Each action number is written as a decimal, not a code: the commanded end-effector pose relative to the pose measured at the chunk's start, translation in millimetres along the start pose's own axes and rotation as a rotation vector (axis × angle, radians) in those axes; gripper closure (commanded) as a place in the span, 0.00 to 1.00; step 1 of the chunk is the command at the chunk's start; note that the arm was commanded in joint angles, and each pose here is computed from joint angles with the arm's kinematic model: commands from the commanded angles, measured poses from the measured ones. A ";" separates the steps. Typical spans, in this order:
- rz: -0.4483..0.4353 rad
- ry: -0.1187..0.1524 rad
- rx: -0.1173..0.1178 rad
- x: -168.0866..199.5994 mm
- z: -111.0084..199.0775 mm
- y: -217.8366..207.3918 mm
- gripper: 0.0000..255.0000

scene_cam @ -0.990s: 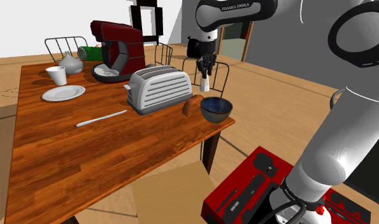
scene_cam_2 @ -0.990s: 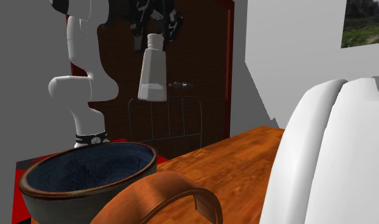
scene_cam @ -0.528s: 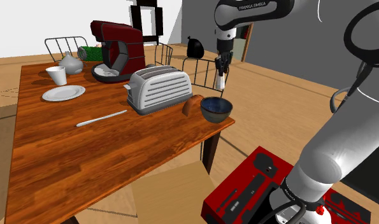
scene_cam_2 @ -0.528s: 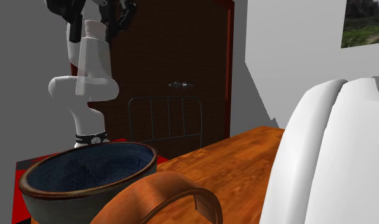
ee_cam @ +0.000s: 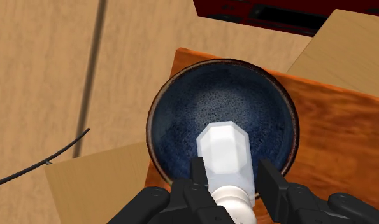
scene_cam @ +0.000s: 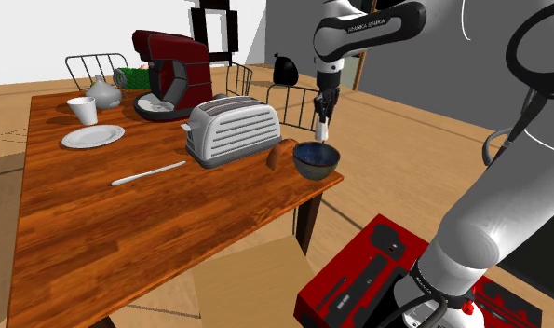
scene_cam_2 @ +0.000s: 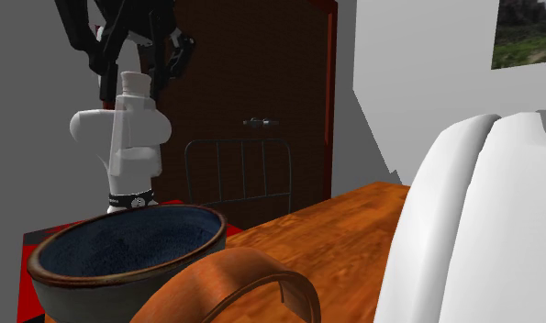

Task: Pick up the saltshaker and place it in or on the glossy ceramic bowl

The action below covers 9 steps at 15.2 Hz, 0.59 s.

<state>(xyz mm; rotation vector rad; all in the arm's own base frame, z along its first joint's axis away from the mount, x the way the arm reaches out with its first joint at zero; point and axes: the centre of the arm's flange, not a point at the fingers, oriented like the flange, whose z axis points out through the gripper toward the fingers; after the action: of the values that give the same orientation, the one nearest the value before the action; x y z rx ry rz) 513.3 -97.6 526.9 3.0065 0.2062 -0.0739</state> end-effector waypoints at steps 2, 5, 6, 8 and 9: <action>0.000 0.001 0.000 1.3 16.0 -0.6 1.00; 0.000 0.001 0.000 2.2 31.7 -2.6 1.00; 0.000 0.001 0.000 2.5 36.9 -3.2 1.00; 0.000 0.001 0.000 3.1 47.4 -4.5 1.00; 0.000 0.001 0.000 3.4 52.6 -5.2 1.00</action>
<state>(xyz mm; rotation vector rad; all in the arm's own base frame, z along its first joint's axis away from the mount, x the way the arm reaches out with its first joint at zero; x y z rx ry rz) 512.9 -99.7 479.2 3.0064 0.2064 -0.0739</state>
